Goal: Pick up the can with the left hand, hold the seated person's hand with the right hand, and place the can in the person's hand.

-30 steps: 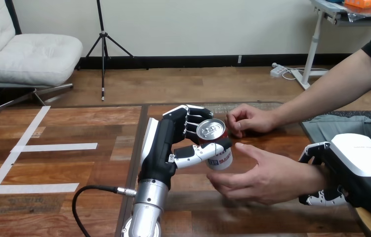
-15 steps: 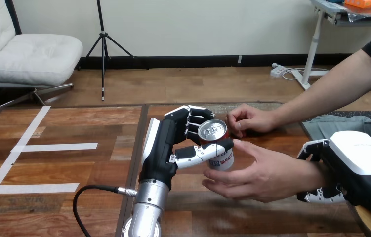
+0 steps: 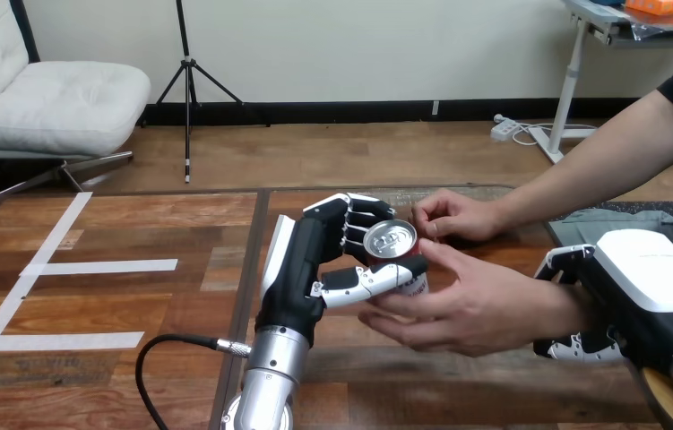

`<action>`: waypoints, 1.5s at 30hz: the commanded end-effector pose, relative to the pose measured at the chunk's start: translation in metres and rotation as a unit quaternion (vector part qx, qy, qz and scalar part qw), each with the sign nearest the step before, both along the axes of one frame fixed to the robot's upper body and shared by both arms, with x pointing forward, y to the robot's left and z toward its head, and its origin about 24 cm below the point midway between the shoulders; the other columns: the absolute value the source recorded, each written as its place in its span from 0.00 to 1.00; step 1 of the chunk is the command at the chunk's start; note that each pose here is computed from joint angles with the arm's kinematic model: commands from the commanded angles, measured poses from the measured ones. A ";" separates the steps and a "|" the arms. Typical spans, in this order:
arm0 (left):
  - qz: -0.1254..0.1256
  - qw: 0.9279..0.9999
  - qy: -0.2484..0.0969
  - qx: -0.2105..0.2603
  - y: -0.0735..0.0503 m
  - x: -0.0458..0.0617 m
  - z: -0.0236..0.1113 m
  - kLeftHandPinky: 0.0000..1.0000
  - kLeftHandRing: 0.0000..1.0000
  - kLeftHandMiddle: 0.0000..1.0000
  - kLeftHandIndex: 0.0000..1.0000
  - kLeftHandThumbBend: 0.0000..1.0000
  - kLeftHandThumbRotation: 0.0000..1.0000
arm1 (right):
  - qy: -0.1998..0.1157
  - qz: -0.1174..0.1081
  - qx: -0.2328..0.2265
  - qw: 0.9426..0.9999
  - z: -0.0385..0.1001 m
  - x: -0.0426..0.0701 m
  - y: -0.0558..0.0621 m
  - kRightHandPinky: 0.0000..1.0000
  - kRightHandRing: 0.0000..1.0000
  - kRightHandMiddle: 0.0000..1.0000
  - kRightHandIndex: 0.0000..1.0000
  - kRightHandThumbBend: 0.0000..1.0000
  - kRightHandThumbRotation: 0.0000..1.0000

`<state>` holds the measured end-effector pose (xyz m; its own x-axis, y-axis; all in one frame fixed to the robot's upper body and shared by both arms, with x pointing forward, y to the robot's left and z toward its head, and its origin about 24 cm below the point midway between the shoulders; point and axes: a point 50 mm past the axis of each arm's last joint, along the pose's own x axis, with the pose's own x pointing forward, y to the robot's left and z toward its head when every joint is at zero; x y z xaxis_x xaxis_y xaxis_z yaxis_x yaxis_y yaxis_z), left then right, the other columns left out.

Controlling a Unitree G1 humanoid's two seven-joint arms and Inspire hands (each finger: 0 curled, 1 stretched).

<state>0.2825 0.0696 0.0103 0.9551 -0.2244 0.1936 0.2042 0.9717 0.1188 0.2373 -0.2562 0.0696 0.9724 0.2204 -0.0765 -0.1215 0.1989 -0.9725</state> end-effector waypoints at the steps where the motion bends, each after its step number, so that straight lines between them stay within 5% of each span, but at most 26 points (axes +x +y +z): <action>1: -0.021 0.999 -0.021 -0.036 -0.022 0.000 0.012 0.45 0.50 0.53 0.52 0.66 0.00 | -0.029 0.004 0.013 1.000 0.009 0.008 0.005 0.34 0.41 0.50 0.54 0.62 0.00; 45: -0.059 0.997 -0.017 -0.043 -0.034 -0.019 0.007 0.44 0.50 0.54 0.53 0.65 0.00 | -0.015 -0.009 0.017 1.000 0.009 0.007 0.004 0.36 0.43 0.51 0.54 0.62 0.00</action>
<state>0.2681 0.0587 -0.0001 0.9324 -0.3256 0.1566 0.3058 0.9420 0.1382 0.2383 -0.2556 0.0697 0.9728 0.2145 -0.0870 -0.1309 0.1997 -0.9711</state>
